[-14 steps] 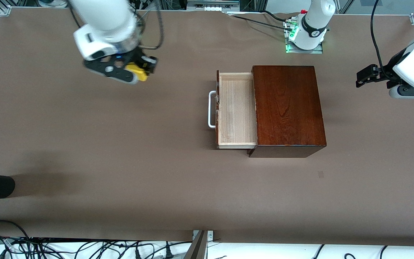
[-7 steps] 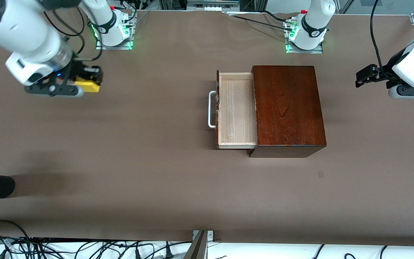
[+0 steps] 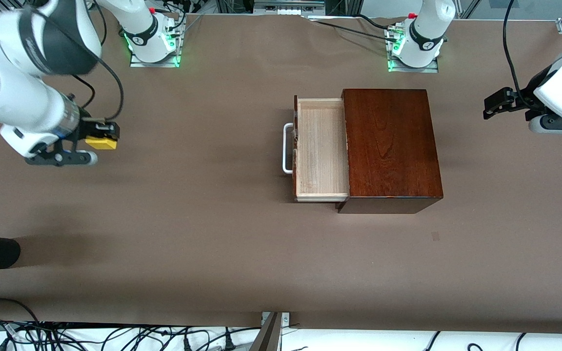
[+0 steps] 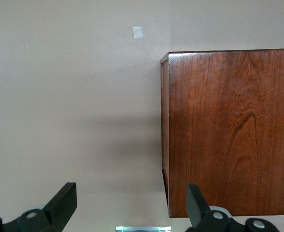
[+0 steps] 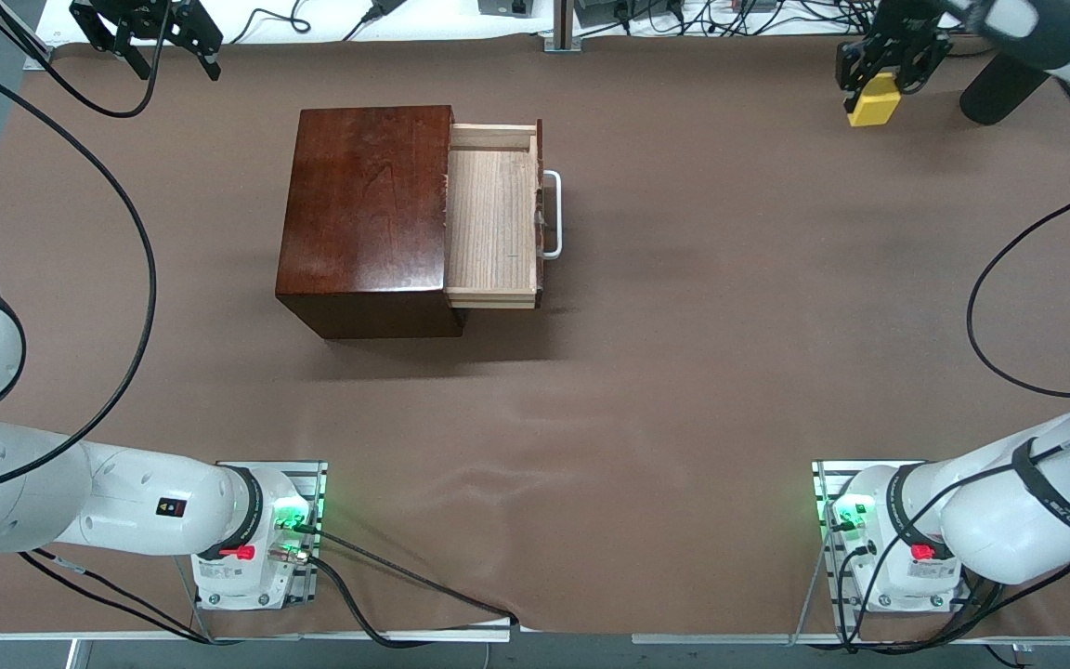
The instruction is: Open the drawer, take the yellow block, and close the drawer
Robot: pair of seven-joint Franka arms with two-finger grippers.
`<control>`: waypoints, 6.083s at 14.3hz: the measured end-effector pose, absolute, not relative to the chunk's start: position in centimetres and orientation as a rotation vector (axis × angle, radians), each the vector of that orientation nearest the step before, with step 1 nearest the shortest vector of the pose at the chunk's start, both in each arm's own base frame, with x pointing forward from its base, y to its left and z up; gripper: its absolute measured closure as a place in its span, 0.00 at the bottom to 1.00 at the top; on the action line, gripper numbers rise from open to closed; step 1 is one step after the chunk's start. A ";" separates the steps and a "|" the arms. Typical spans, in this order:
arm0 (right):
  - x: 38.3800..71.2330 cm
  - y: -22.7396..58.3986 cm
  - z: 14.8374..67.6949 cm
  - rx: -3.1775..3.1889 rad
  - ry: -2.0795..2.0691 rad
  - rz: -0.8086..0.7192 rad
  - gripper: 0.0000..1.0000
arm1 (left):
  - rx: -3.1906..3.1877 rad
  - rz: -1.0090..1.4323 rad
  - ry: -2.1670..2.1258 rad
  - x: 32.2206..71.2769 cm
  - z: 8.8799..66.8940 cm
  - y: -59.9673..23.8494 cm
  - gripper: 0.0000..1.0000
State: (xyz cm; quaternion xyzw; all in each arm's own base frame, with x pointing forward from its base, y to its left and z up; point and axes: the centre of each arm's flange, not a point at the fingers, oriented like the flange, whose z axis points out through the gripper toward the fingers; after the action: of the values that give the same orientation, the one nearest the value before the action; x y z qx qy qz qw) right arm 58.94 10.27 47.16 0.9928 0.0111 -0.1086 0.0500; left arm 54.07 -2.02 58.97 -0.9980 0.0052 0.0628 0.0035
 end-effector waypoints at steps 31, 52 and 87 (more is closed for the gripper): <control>57.3 3.9 18.6 3.114 -0.079 -0.350 0.37 | -3.003 0.199 -0.723 45.9 51.1 -39.9 0.00; 52.4 2.9 58.9 3.152 -0.077 -0.169 0.00 | -2.712 0.214 -1.372 46.1 34.6 -55.8 0.25; 49.6 -0.7 60.1 3.156 -0.164 -0.073 0.00 | -2.670 0.108 -1.182 52.2 32.7 -41.3 0.99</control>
State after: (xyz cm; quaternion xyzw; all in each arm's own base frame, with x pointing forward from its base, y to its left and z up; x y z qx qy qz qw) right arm 49.61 -0.73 60.06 0.9983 -0.0517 -0.0230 -0.0098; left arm 52.19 -41.35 32.66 -0.9083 -0.4021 0.0368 0.1096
